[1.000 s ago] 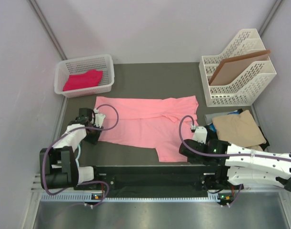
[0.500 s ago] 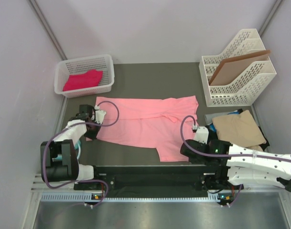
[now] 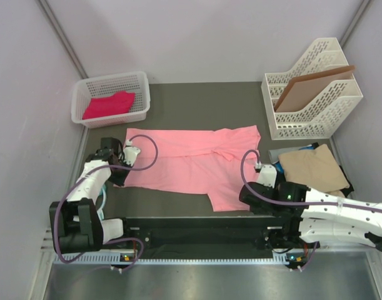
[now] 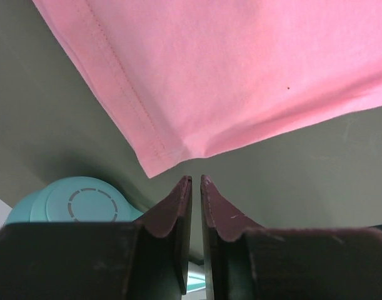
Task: Fold and stack the t-shirts
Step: Grap the side of the flattened tshirt closest away from the robot with both arms
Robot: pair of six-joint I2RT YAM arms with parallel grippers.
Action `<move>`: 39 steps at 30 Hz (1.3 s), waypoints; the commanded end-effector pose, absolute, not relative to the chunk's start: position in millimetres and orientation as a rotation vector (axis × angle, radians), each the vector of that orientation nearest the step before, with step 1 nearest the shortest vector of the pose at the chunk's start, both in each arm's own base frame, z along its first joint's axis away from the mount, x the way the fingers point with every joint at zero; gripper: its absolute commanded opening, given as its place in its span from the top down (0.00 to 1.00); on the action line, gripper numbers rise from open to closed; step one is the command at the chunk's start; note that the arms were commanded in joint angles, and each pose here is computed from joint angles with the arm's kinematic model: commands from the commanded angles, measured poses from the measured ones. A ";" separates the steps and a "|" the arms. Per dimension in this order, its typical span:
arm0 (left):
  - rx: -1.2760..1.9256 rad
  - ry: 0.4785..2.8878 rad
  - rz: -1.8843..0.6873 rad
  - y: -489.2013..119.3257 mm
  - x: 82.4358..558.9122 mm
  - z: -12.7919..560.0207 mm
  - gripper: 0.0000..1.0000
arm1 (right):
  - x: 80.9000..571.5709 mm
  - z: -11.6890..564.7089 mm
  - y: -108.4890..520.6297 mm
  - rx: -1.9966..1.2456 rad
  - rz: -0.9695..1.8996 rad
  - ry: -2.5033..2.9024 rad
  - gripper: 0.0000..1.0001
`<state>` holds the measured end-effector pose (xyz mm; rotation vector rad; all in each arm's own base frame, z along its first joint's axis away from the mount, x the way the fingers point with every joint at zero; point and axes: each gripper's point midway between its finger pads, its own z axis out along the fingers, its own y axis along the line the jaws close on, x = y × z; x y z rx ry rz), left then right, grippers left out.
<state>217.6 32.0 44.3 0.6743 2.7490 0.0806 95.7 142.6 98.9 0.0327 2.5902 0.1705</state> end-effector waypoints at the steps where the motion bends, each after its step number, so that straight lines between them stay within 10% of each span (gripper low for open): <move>1: 0.714 2.717 0.053 28.8 220.0 58.0 0.83 | 96.2 128.8 146.2 0.047 0.238 2.551 1.00; 18: 0.667 2.724 0.063 30.9 235.2 36.9 0.53 | 88.5 123.7 149.5 0.037 0.243 2.565 1.00; 39: 0.684 2.781 0.001 27.0 241.3 21.9 0.96 | 92.7 135.3 142.6 0.053 0.241 2.531 1.00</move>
